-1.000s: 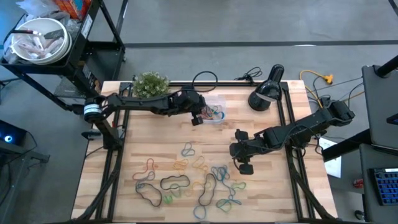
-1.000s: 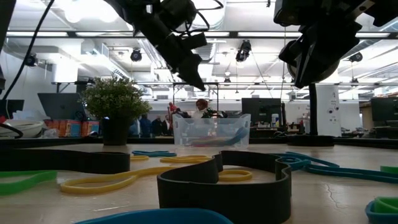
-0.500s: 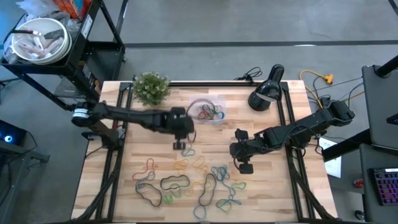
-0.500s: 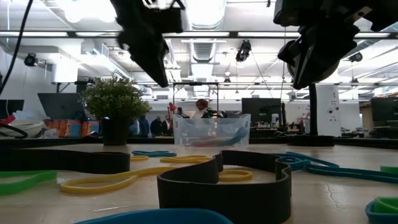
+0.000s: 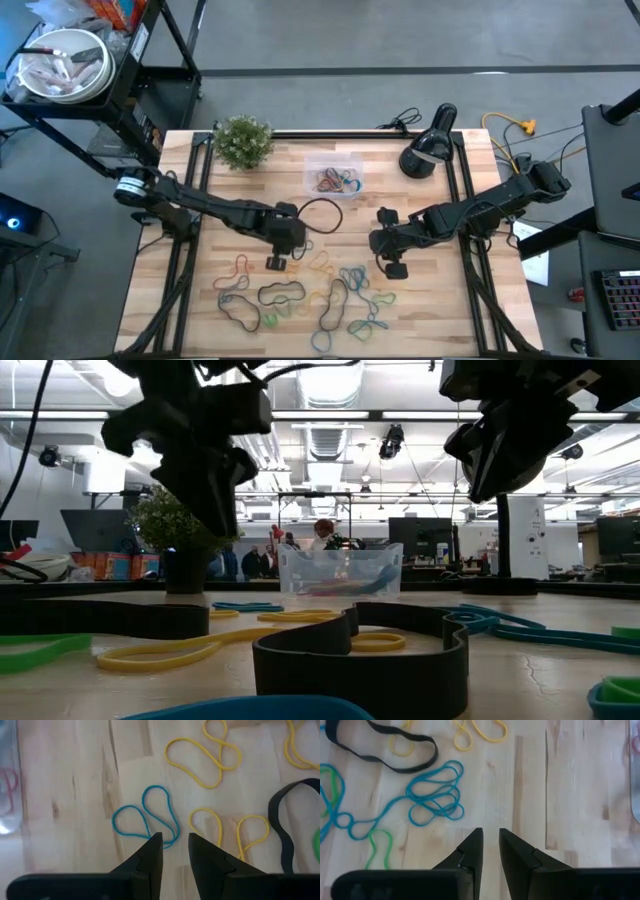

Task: Pick and place rubber bands into bin
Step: Put the blue rubberband into the transparent bin

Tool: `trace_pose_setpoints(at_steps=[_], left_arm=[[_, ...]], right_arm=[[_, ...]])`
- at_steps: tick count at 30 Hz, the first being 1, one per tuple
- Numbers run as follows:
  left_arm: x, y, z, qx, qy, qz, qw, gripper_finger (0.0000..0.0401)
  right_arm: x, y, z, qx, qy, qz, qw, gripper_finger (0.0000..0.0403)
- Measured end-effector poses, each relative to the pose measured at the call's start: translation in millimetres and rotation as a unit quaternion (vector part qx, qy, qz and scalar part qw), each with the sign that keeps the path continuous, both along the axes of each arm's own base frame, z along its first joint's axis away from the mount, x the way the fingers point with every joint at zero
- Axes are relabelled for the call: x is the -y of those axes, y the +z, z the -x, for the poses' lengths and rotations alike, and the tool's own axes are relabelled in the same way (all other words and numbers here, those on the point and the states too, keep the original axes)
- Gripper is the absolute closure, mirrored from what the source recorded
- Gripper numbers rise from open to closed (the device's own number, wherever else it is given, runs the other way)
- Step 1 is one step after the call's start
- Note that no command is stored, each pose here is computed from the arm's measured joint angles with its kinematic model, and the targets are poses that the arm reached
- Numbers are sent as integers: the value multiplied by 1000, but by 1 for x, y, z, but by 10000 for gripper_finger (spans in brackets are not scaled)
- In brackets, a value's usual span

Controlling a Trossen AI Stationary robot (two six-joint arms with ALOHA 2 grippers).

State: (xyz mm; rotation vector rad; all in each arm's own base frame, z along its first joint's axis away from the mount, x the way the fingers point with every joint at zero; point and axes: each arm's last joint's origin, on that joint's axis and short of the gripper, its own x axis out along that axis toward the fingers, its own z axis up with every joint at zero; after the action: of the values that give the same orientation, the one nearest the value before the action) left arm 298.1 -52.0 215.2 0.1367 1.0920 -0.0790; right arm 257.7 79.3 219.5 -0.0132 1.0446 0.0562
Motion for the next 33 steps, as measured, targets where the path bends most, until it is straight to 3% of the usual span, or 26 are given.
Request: trace_pose_setpoints(at_steps=[6, 12, 20, 33], left_arm=[[1, -7, 3, -7, 24, 14, 1000, 324], [1, -6, 4, -4, 28, 16, 999, 324], [4, -3, 6, 0, 42, 27, 999, 324], [6, -3, 6, 0, 39, 26, 999, 324]], right_arm=[[-6, -8, -10, 15, 71, -4, 997, 346], [-15, -36, -26, -12, 152, -23, 988, 346], [-17, -80, -34, -91, 132, -24, 987, 346], [-18, -71, -37, -62, 119, -35, 990, 346]])
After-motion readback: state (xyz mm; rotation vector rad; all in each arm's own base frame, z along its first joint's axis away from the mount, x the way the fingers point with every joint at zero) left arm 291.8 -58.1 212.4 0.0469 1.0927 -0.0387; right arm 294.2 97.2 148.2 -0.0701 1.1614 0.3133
